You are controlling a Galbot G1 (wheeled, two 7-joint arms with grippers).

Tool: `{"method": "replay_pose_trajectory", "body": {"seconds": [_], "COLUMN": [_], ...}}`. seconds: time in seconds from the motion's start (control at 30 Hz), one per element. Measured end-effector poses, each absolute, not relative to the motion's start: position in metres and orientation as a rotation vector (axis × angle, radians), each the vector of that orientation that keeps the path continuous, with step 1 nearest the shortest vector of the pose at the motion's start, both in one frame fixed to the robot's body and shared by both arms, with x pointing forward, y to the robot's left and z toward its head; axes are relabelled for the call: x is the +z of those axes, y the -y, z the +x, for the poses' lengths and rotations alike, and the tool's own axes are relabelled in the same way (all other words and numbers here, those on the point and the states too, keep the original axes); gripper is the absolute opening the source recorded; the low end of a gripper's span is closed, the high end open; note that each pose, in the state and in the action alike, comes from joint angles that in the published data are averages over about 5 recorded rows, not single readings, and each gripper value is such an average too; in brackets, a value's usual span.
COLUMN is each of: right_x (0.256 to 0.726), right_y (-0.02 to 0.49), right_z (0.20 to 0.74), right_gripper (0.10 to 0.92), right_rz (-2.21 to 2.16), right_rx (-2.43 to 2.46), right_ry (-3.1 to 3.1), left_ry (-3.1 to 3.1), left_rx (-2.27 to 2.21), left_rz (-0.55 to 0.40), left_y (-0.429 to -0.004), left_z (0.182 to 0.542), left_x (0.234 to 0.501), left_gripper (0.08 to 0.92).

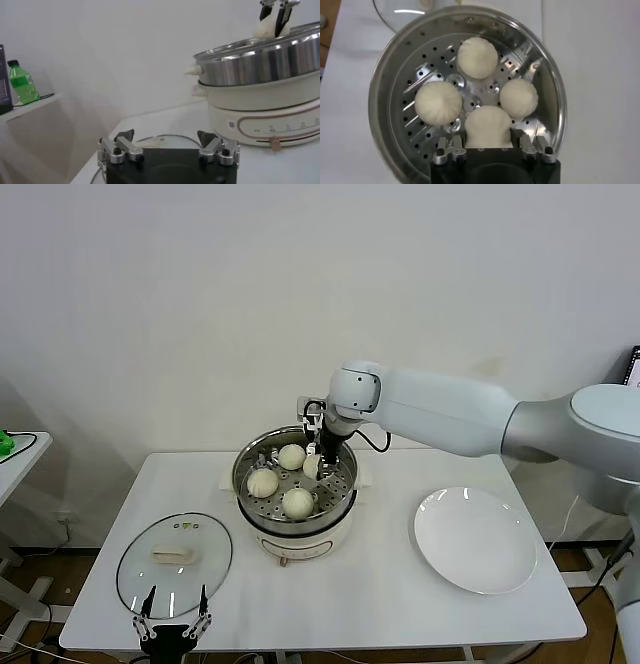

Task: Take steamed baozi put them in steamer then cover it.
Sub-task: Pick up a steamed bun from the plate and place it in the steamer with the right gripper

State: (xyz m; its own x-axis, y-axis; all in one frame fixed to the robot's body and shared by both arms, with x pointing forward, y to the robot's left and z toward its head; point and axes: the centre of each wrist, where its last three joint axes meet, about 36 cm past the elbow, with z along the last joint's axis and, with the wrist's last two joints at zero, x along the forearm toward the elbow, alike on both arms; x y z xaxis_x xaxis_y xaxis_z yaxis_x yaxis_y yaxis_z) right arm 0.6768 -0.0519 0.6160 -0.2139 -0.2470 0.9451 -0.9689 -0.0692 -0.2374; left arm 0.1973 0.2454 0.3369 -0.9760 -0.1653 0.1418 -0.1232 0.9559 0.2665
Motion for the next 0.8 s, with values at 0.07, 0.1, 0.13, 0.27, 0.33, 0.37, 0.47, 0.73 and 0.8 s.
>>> {"method": "replay_pose_trajectory", "body": {"seconds": [0.07, 0.1, 0.13, 0.27, 0.33, 0.37, 0.47, 0.73, 0.8], "right_x": [0.612, 0.61, 0.608, 0.602, 0.599, 0.597, 0.593, 0.586, 0.585], "right_y": [0.051, 0.051, 0.051, 0.051, 0.051, 0.052, 0.052, 0.052, 0.052], "right_z": [0.677, 0.677, 0.678, 0.679, 0.679, 0.68, 0.681, 0.68, 0.68], "right_gripper": [0.552, 0.552, 0.552, 0.551, 0.551, 0.551, 0.551, 0.559, 0.56], "right_rz": [1.343, 1.343, 1.342, 1.339, 1.335, 1.333, 1.327, 1.326, 1.326], "right_rx": [1.336, 1.338, 1.34, 1.348, 1.353, 1.355, 1.362, 1.375, 1.377], "right_ry": [1.506, 1.503, 1.499, 1.484, 1.479, 1.477, 1.471, 1.459, 1.456], "left_ry": [2.946, 2.946, 2.946, 2.946, 2.946, 2.946, 2.945, 2.944, 2.944], "left_rx": [-0.384, -0.383, -0.383, -0.381, -0.38, -0.38, -0.379, -0.377, -0.376], "left_rz": [0.219, 0.219, 0.219, 0.219, 0.22, 0.22, 0.221, 0.223, 0.223], "left_y": [-0.245, -0.245, -0.245, -0.245, -0.245, -0.245, -0.245, -0.244, -0.244], "left_z": [0.197, 0.197, 0.197, 0.198, 0.198, 0.198, 0.197, 0.197, 0.197], "left_x": [0.337, 0.337, 0.337, 0.337, 0.337, 0.337, 0.337, 0.336, 0.336], "left_gripper": [0.823, 0.823, 0.823, 0.823, 0.823, 0.823, 0.823, 0.823, 0.823]}}
